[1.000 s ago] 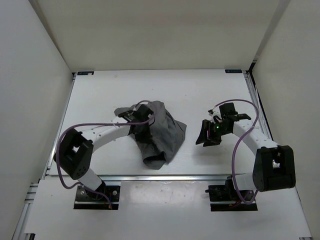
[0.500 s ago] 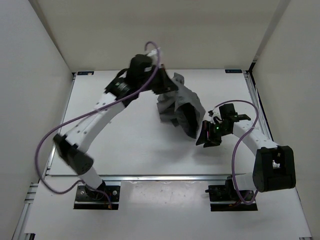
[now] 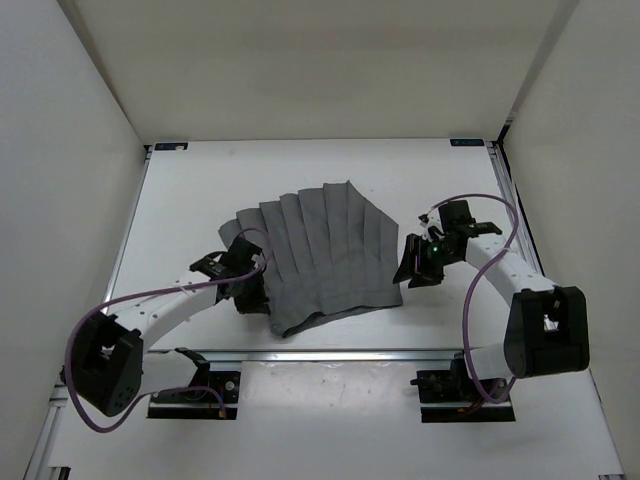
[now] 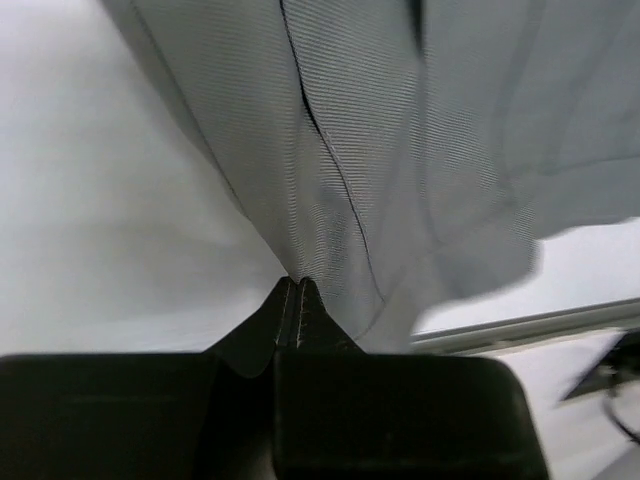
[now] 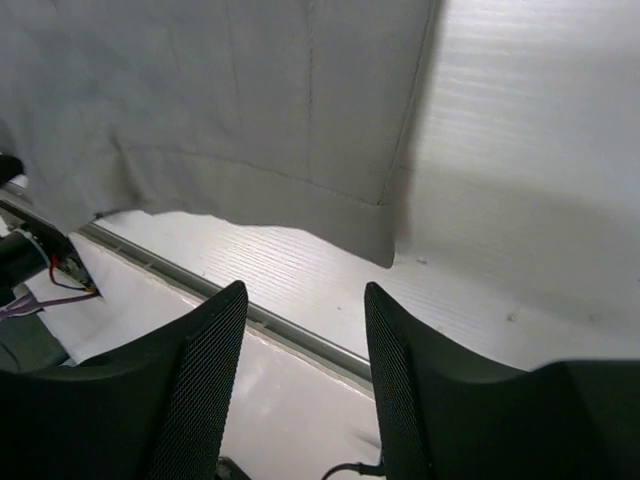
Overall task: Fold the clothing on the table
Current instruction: Flatten the skirt out
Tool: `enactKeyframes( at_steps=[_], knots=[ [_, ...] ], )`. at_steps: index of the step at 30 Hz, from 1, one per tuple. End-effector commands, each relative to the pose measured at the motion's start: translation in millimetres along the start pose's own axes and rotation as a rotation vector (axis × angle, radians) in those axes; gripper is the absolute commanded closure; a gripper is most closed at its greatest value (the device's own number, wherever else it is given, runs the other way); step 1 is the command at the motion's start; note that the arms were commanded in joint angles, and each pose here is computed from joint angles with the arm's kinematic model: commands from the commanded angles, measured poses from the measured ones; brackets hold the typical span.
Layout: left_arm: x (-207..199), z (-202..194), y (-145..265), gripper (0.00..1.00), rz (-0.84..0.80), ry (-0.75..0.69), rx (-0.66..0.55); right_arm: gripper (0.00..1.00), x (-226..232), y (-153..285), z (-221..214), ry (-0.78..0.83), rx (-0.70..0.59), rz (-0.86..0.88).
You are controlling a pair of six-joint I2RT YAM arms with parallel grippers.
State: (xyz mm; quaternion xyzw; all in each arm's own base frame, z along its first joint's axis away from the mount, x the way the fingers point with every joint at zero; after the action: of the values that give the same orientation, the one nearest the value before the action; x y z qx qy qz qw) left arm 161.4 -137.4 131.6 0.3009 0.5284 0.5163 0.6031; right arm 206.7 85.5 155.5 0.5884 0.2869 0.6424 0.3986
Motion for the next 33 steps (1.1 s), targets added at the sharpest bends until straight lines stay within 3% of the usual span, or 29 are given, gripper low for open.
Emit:
enactKeyframes(
  at_steps=[1,12,25,28,30,33],
  knots=[
    [10,-2,7,1.0,0.011,-0.001,-0.068,0.44,7,-5,7,-0.02,-0.002,0.052],
    [30,-15,4,1.0,0.033,0.015,-0.031,0.51,-18,-41,15,-0.091,0.027,-0.023],
    [35,-19,-1,1.0,0.019,0.026,-0.011,0.59,-25,-70,-17,-0.189,0.162,0.076],
    [39,-21,-5,1.0,0.013,0.038,-0.001,0.73,-27,-73,-19,-0.198,0.173,0.099],
    [37,-22,-7,1.0,-0.011,0.033,0.009,1.0,-29,-71,-19,-0.21,0.165,0.103],
    [41,-18,-10,1.0,-0.012,0.031,0.002,1.0,-31,-58,-6,-0.195,0.1,0.073]
  ],
)
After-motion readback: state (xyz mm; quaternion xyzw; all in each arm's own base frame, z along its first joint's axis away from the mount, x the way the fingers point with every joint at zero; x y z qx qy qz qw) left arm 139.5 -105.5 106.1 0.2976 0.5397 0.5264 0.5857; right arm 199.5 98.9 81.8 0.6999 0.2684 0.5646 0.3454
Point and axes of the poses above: each gripper's point midway between its finger pads, its own y axis back along the fingers, its own x axis along the line the jaws close on, z = x × y, the point moved 9 cm from there along y, back along the fingers, and after that the axes turned 3 degrees about -y, right-handed, at the moved point
